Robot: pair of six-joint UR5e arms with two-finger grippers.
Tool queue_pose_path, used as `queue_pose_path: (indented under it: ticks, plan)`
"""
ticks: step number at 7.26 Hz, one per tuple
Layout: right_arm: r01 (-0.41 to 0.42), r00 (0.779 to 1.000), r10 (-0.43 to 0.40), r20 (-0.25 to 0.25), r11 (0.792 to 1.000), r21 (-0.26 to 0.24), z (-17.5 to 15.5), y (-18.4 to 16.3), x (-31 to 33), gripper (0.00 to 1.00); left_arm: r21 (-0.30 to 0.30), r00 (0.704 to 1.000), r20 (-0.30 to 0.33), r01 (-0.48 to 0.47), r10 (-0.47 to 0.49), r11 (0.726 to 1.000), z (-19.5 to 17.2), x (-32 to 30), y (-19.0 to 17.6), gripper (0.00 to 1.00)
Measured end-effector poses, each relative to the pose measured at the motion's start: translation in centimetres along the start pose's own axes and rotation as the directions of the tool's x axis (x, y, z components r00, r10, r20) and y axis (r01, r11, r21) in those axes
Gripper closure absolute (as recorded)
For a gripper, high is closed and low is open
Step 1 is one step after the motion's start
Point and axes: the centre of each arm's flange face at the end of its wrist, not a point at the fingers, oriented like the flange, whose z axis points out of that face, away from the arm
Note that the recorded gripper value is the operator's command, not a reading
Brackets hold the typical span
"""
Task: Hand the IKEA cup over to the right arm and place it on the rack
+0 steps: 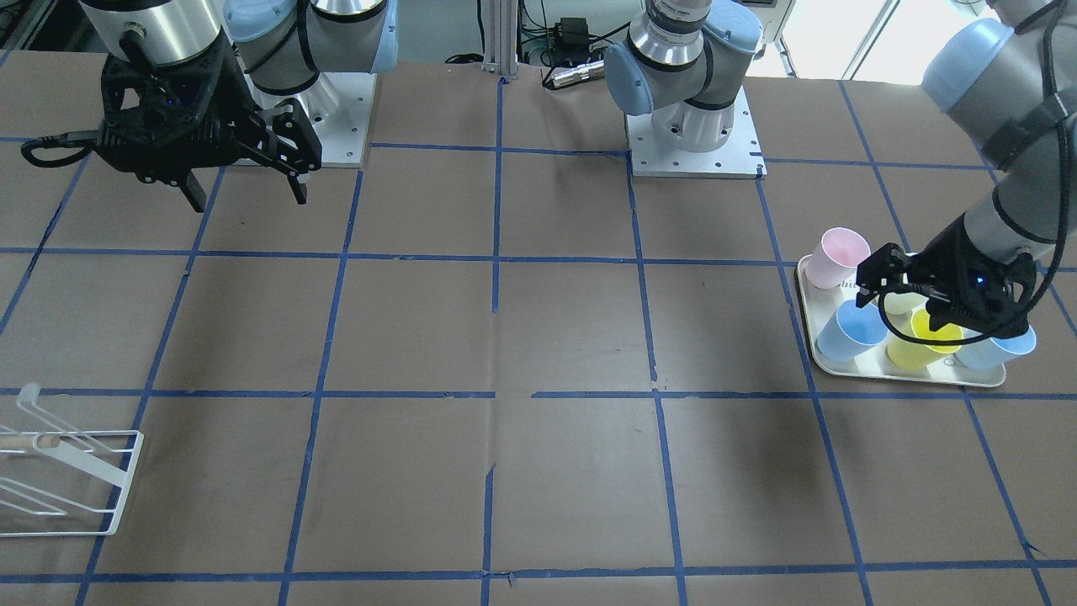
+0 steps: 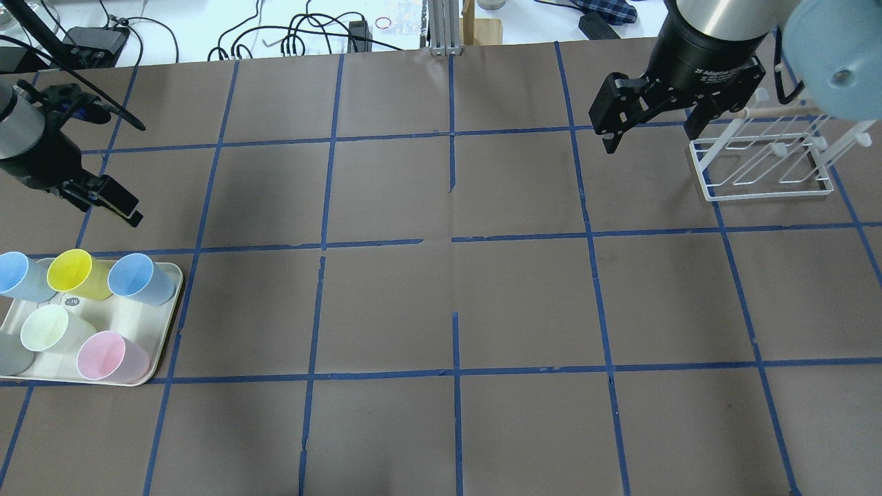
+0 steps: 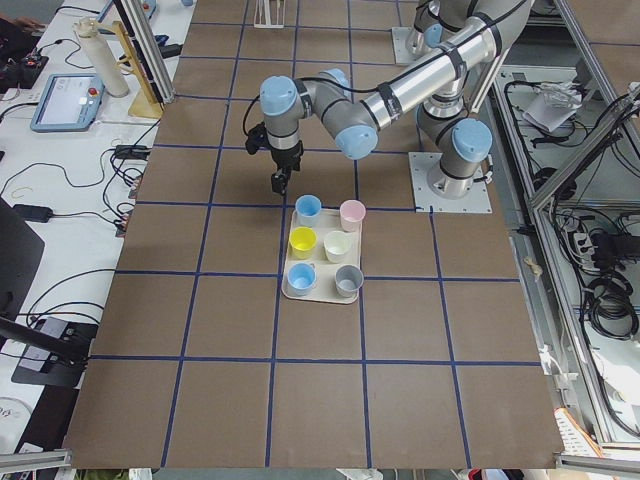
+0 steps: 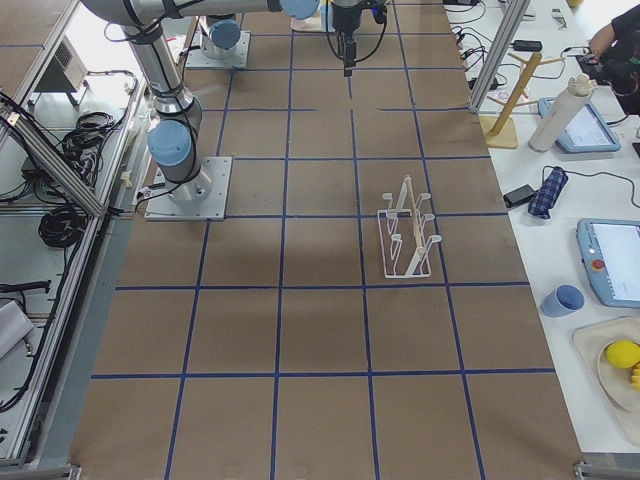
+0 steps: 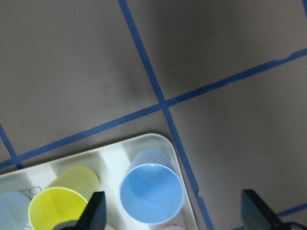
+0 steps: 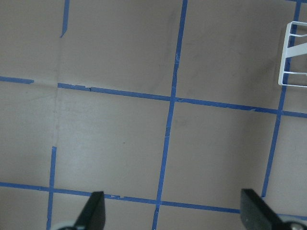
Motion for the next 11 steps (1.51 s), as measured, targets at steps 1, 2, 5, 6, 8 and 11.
queue_pose_path:
  ticks: [1, 2, 5, 6, 8, 11]
  plan:
    - [0.000, 1.000, 0.000, 0.001, 1.000, 0.000, 0.0, 0.0, 0.0, 0.00, -0.011, 1.000, -0.012, 0.017, -0.017, 1.000, 1.8, -1.5, 0.7, 0.00]
    - [0.000, 1.000, 0.000, 0.001, 1.000, -0.001, 0.0, 0.0, 0.0, 0.00, -0.017, 0.999, -0.022, 0.023, -0.023, 1.000, 3.0, -2.5, 1.4, 0.00]
    - [-0.001, 1.000, 0.001, 0.000, 1.000, -0.001, 0.0, 0.0, 0.0, 0.00, -0.024, 0.992, -0.043, -0.117, 0.116, 0.993, 4.7, -3.0, 2.3, 0.02]
    - [-0.002, 1.000, 0.002, 0.000, 1.000, -0.001, 0.0, 0.0, 0.0, 0.00, -0.029, 0.988, -0.055, -0.148, 0.146, 0.989, 5.3, -3.0, 2.3, 0.02]
    - [-0.003, 1.000, 0.003, 0.000, 1.000, 0.000, -0.1, 0.1, 0.0, 0.00, -0.033, 0.984, -0.066, -0.169, 0.166, 0.985, 6.7, -3.1, 2.2, 0.14]
    - [-0.003, 1.000, 0.003, -0.003, 1.000, -0.001, -0.1, 0.1, 0.0, 0.00, -0.035, 0.984, -0.066, -0.168, 0.165, 0.985, 8.4, -3.2, 2.2, 0.60]
